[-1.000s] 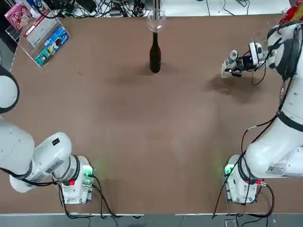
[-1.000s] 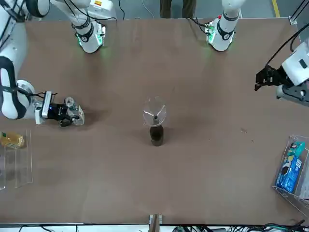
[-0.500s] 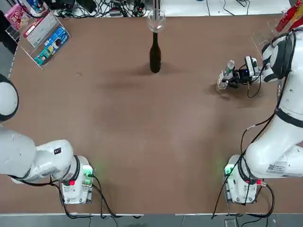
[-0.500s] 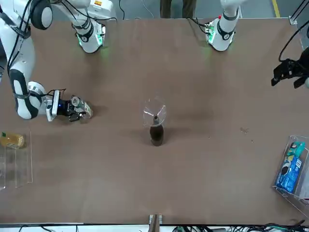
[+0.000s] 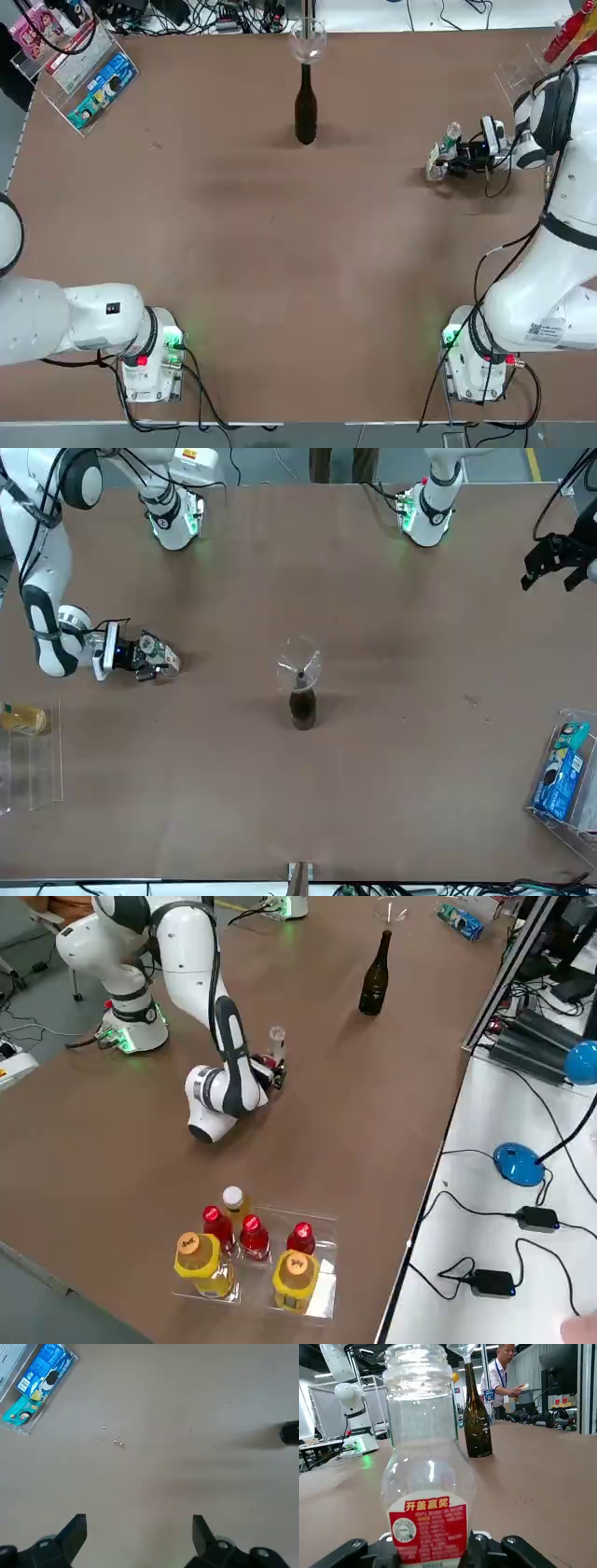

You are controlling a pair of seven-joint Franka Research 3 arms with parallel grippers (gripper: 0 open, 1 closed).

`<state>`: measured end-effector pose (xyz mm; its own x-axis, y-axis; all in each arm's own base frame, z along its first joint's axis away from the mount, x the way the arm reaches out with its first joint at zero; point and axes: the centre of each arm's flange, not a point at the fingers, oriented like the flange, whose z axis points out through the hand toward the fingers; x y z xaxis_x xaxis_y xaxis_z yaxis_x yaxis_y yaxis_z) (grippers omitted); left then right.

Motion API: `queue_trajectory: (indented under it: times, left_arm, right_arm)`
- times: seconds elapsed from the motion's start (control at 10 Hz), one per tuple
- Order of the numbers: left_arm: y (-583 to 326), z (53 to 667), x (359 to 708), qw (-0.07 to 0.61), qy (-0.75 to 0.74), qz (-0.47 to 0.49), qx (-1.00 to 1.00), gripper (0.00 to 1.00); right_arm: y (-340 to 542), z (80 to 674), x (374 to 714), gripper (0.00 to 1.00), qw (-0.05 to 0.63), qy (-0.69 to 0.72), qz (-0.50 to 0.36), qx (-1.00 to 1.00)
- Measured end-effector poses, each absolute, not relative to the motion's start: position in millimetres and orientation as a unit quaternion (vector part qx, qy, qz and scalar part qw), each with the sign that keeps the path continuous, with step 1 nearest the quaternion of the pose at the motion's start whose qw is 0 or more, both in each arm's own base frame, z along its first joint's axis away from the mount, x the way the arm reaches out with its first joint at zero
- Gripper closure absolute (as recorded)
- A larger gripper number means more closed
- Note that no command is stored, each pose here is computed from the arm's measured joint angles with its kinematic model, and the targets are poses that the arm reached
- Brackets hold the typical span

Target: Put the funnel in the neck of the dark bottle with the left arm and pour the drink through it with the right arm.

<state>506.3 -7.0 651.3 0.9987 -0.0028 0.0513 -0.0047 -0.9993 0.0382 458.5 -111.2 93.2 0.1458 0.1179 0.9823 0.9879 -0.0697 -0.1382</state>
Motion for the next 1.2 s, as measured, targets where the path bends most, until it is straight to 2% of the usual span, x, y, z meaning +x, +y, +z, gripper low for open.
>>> queue_trajectory:
  times: [0.2,0.3,0.5,0.9,1.1,1.2]
  left_arm:
    - [-4,649,508,0.023,0.003,0.025,0.999,0.0]
    - [-2,649,512,0.023,0.005,0.029,0.999,0.0]
    - [-3,656,530,0.023,0.003,0.034,0.999,0.0]
    - [-8,655,555,0.023,0.009,0.016,1.0,0.0]
    - [-8,656,555,0.023,0.01,0.015,1.0,0.0]
    - [-8,656,555,0.023,0.01,0.015,1.0,0.0]
  right_arm:
    - [-111,93,458,0.56,0.487,-0.477,-0.446,-0.579]
    - [-111,93,458,0.48,0.487,-0.477,-0.447,-0.579]
    - [-111,93,458,0.4,0.487,-0.477,-0.447,-0.579]
    - [-112,93,459,0.33,0.487,-0.476,-0.447,-0.58]
    - [-122,94,457,0.23,0.478,-0.474,-0.448,-0.588]
    - [-134,96,454,0.11,0.47,-0.472,-0.448,-0.596]
